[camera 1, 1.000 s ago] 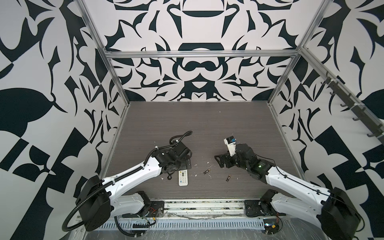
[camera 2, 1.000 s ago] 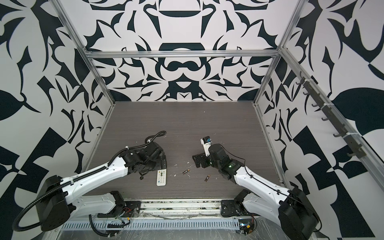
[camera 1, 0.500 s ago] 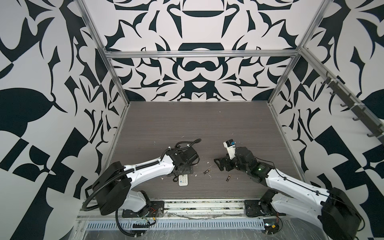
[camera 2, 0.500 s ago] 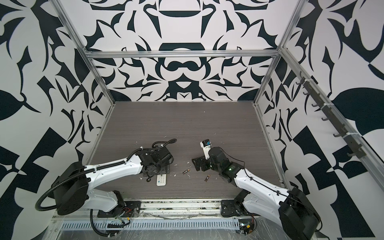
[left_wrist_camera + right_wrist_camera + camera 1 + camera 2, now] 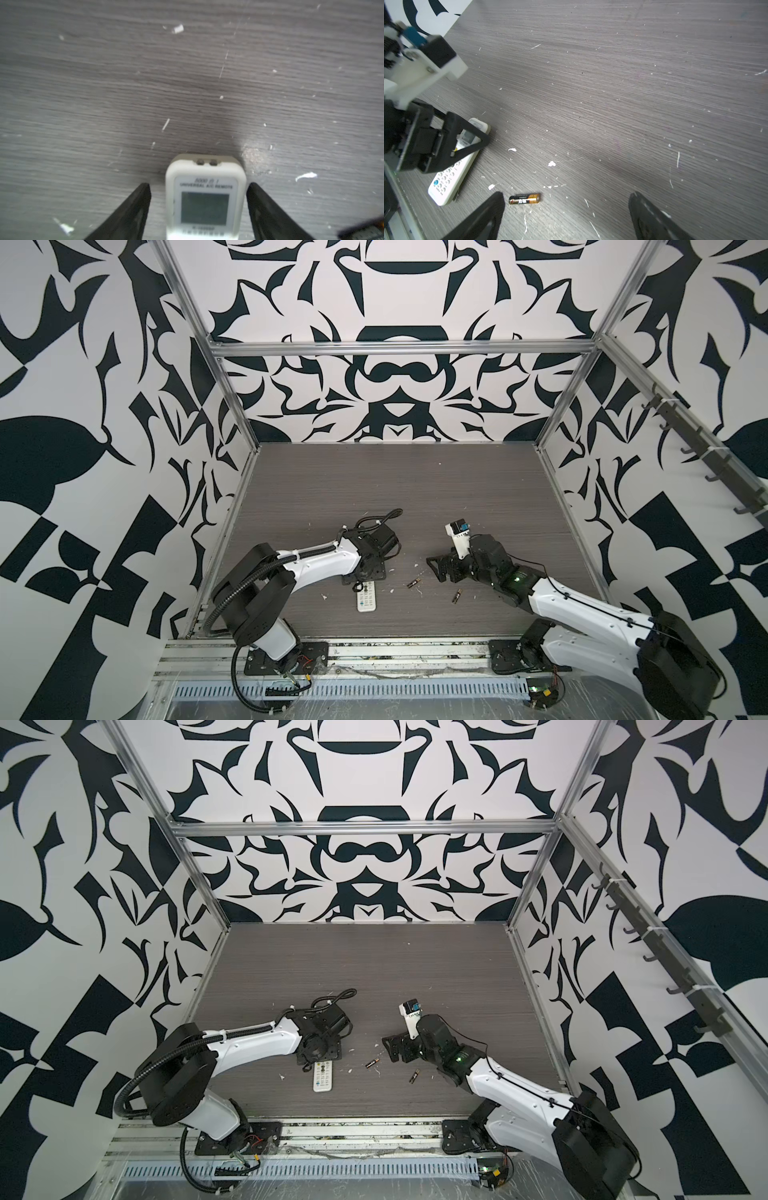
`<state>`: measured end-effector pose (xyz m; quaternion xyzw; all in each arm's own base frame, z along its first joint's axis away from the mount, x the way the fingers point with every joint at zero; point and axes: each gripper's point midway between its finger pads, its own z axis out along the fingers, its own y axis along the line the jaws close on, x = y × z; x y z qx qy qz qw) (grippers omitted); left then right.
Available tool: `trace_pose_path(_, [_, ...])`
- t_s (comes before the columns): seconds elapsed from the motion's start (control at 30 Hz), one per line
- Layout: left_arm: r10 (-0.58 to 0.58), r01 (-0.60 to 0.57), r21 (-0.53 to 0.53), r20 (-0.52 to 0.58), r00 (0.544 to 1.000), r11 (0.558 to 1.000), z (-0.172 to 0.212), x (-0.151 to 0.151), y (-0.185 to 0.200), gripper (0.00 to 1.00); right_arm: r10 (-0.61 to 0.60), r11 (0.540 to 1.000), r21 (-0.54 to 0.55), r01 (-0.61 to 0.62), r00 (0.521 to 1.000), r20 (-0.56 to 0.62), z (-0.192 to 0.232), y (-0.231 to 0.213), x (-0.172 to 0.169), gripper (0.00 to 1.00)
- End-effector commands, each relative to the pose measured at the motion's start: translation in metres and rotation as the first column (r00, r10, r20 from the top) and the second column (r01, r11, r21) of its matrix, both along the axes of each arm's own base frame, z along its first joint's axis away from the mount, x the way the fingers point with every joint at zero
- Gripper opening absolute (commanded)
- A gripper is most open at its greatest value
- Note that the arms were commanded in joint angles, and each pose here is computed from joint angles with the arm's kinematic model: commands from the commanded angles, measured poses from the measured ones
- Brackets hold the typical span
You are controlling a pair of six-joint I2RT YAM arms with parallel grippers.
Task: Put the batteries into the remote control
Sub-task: 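Grasp the white remote with the left gripper and lift it upright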
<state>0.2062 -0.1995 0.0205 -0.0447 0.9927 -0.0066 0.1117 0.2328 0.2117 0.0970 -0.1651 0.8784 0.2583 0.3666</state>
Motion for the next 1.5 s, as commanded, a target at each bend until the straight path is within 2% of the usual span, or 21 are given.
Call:
trace_pose_path(0.0, [0.022, -0.022, 0.006, -0.031, 0.999, 1.000, -0.008, -0.006, 0.003, 0.72, 0.004, 1.000, 0.020, -0.005, 0.999, 0.045, 0.010, 0.006, 0.006, 0.97])
trace_pose_path(0.17, [0.029, -0.029, 0.008, -0.037, 0.999, 1.000, -0.011, -0.008, 0.004, 0.61, 0.013, 1.000, 0.021, -0.014, 0.998, 0.054, 0.012, 0.007, 0.007, 0.97])
trace_pose_path(0.3, [0.027, -0.028, -0.016, -0.029, 0.999, 0.999, -0.007, -0.006, 0.000, 0.45, 0.031, 0.999, 0.012, -0.032, 0.999, 0.042, 0.012, 0.009, 0.006, 0.97])
trace_pose_path(0.4, [0.024, -0.024, -0.053, -0.005, 1.000, 0.998, 0.001, -0.002, -0.006, 0.35, 0.052, 0.998, 0.041, -0.053, 0.998, 0.042, 0.019, 0.015, 0.004, 0.97])
trace_pose_path(0.47, [0.020, -0.019, -0.057, 0.014, 1.000, 0.998, 0.009, 0.002, -0.004, 0.32, 0.077, 0.994, 0.078, -0.080, 0.996, 0.046, 0.027, 0.021, 0.002, 0.97])
trace_pose_path(0.57, [0.003, 0.008, -0.114, 0.093, 0.996, 0.993, 0.036, 0.013, -0.006, 0.29, 0.140, 0.974, 0.170, -0.149, 0.988, 0.063, 0.048, 0.035, -0.006, 0.98])
trace_pose_path(0.67, [-0.044, 0.107, -0.242, 0.250, 0.967, 0.964, 0.083, 0.028, -0.020, 0.29, 0.219, 0.928, 0.288, -0.238, 0.971, 0.096, 0.076, 0.051, -0.018, 1.00])
trace_pose_path(0.77, [-0.042, 0.231, -0.413, 0.418, 0.908, 0.881, 0.137, 0.035, -0.031, 0.29, 0.289, 0.887, 0.360, -0.288, 0.956, 0.053, 0.097, 0.066, -0.025, 1.00])
trace_pose_path(0.83, [-0.012, 0.321, -0.527, 0.508, 0.862, 0.787, 0.171, 0.036, -0.035, 0.29, 0.335, 0.827, 0.451, -0.336, 0.938, 0.085, 0.121, 0.076, -0.030, 1.00])
trace_pose_path(0.93, [0.036, 0.452, -0.628, 0.607, 0.794, 0.633, 0.222, 0.032, -0.036, 0.30, 0.391, 0.723, 0.550, -0.418, 0.904, 0.173, 0.156, 0.085, -0.041, 1.00])
trace_pose_path(1.1, [-0.024, 0.620, -0.644, 0.685, 0.728, 0.448, 0.271, 0.011, -0.051, 0.31, 0.469, 0.573, 0.612, -0.546, 0.830, 0.302, 0.205, 0.095, -0.055, 1.00])
trace_pose_path(1.23, [-0.067, 0.705, -0.638, 0.725, 0.685, 0.309, 0.302, -0.002, -0.067, 0.31, 0.532, 0.456, 0.628, -0.630, 0.759, 0.375, 0.233, 0.109, -0.067, 1.00])
trace_pose_path(1.33, [-0.097, 0.731, -0.634, 0.735, 0.671, 0.252, 0.314, -0.007, -0.074, 0.31, 0.560, 0.411, 0.625, -0.663, 0.725, 0.401, 0.240, 0.119, -0.072, 0.98])
trace_pose_path(1.47, [-0.077, 0.756, -0.617, 0.761, 0.644, 0.220, 0.329, -0.008, -0.075, 0.30, 0.580, 0.396, 0.623, -0.675, 0.709, 0.400, 0.237, 0.128, -0.073, 0.96])
